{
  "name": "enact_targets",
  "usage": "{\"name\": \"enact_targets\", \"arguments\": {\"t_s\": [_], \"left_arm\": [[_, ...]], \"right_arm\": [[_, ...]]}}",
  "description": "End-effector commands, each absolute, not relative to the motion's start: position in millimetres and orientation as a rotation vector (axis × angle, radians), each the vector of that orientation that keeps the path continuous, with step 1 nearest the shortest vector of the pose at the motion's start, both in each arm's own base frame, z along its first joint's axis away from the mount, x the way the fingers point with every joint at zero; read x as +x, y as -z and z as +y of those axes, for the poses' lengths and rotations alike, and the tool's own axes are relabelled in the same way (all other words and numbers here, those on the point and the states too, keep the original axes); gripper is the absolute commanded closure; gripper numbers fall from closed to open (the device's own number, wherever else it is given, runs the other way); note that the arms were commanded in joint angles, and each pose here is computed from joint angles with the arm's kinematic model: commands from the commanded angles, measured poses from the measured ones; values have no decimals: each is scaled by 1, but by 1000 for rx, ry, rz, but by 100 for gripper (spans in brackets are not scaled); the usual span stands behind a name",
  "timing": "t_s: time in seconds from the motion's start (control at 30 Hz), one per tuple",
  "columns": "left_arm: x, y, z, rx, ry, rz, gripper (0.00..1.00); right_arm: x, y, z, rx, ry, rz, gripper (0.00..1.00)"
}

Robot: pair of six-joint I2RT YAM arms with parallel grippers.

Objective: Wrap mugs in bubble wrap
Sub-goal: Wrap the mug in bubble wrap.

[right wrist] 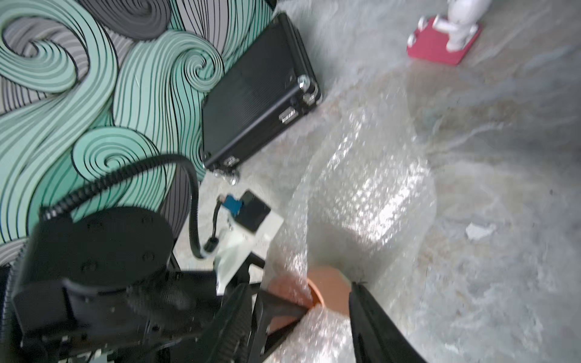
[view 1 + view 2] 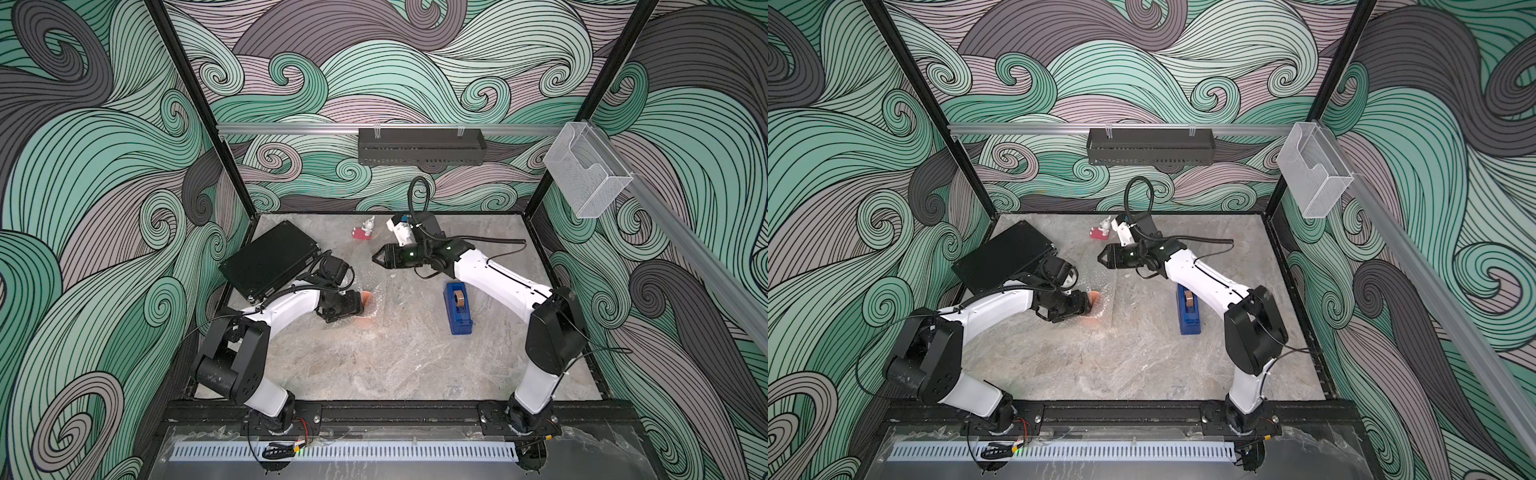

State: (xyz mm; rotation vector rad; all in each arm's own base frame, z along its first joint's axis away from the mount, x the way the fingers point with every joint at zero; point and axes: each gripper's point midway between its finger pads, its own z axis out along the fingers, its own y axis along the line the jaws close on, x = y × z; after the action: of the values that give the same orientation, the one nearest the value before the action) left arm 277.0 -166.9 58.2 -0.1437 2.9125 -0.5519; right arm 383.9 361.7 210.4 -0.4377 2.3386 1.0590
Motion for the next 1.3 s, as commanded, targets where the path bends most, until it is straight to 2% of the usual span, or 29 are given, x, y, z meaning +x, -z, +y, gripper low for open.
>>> {"name": "enact_targets", "arguments": {"t_s": [0.0,0.2,0.4,0.5,0.7,1.0,1.1,1.27], "left_arm": [[278,-56,-166,-118,518,2925,28],[279,-55,-165,-113,502,2936,28],[280,-56,-166,-106,496,2940,28],[281,-56,-166,-106,494,2943,28],[281,-56,-165,-106,485,2946,28],[282,-56,-165,-104,477,2948,28],[282,-55,-164,-106,471,2950,28],[282,-53,-164,-105,466,2956,28]], "right_arm": [[411,-201,377,-488,-1186,2272,45],[459,-180,389,-499,-1268,2223,42],[485,-150,399,-510,-1342,2212,34],[491,-137,404,-513,-1394,2206,29],[499,-112,413,-509,-1449,2226,29],[499,-100,425,-503,-1611,2190,26],[497,-103,428,-503,-1665,2173,29],[494,-116,427,-511,-1695,2149,50]]}}
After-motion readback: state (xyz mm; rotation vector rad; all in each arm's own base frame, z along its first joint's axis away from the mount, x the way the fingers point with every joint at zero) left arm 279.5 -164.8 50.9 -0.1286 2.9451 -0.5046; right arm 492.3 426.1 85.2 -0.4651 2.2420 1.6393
